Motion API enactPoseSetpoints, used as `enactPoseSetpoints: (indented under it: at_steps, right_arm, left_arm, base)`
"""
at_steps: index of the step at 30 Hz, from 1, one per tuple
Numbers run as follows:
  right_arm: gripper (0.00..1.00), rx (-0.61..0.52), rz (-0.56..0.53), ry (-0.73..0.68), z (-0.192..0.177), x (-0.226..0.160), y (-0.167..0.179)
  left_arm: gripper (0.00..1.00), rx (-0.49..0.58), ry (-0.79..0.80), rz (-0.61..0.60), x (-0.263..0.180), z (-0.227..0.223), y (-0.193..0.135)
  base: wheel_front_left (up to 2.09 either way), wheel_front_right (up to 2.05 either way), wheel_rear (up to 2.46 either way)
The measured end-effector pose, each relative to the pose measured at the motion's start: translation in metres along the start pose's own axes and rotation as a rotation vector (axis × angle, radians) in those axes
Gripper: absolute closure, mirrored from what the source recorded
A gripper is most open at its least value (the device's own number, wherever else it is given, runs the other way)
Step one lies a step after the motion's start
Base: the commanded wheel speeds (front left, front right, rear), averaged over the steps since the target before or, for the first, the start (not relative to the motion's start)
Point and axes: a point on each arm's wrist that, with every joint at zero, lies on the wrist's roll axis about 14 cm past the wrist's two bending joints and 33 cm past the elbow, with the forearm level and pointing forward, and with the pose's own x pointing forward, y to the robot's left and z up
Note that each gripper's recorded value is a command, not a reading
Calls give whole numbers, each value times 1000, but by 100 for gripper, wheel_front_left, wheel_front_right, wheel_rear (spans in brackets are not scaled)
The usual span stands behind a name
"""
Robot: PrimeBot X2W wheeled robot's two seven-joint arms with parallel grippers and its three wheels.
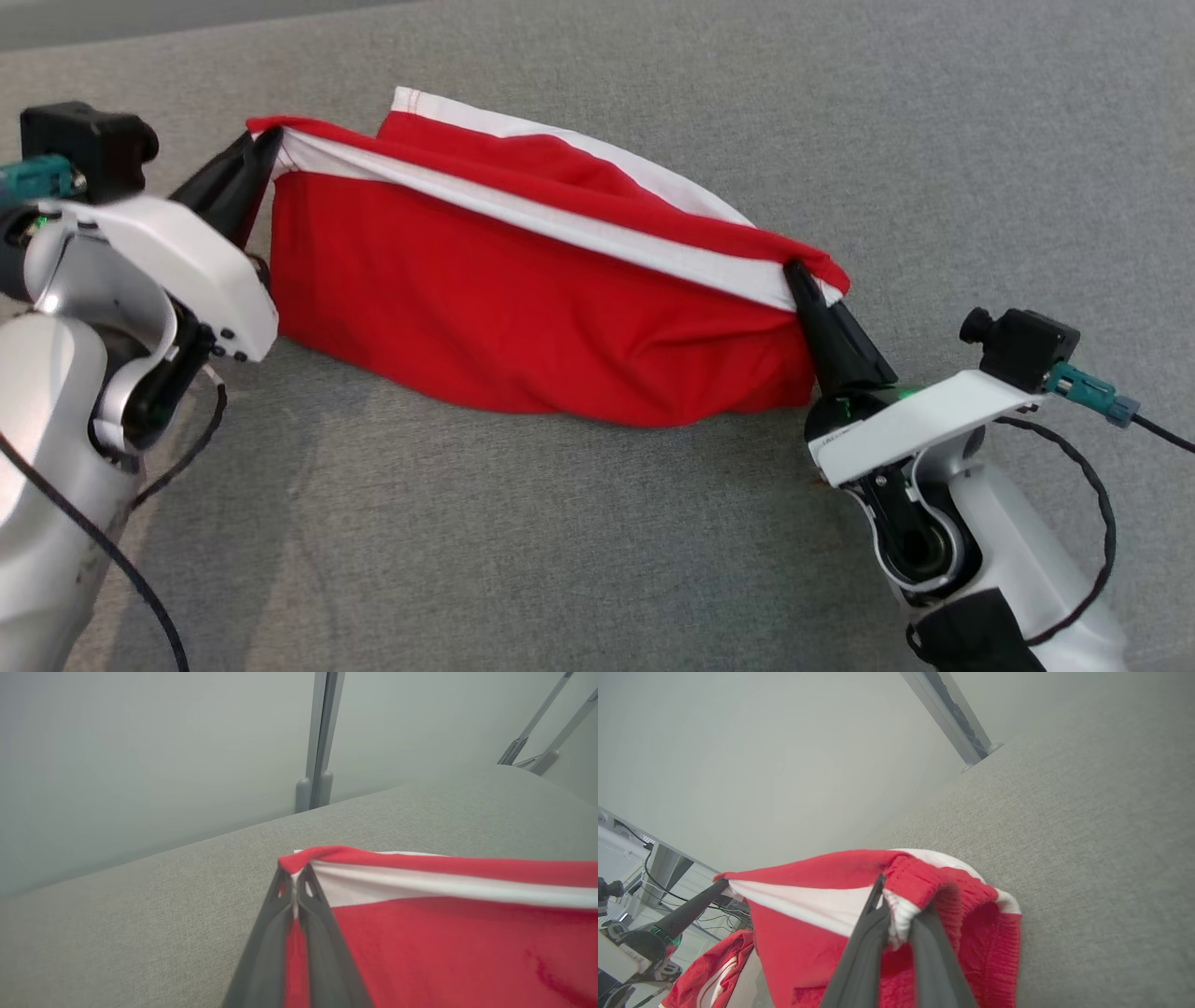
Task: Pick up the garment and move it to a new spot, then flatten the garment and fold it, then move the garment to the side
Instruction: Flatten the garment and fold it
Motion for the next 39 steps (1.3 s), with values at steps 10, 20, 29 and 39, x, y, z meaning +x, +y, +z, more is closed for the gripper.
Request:
enactPoseSetpoints:
  at_steps: [10, 20, 29, 39]
  right_arm:
    - [100, 28, -41, -15, -2, 27, -23]
    - [0, 28, -47, -2, -7, 34, -28]
    - [0, -60, -28, 32, -15, 22, -28]
    - [0, -228, -18, -3, 1, 1, -36]
  left_arm:
    - [100, 4, 92, -46, 80, -33, -5]
    - [7, -31, 76, -36, 104, -45, -5]
    - [0, -58, -24, 16, 86, -44, 2]
    - [0, -116, -245, 177, 29, -23, 31]
  base:
    - [0, 0, 0]
    - [0, 0, 0]
    - [0, 0, 0]
    - [0, 0, 0]
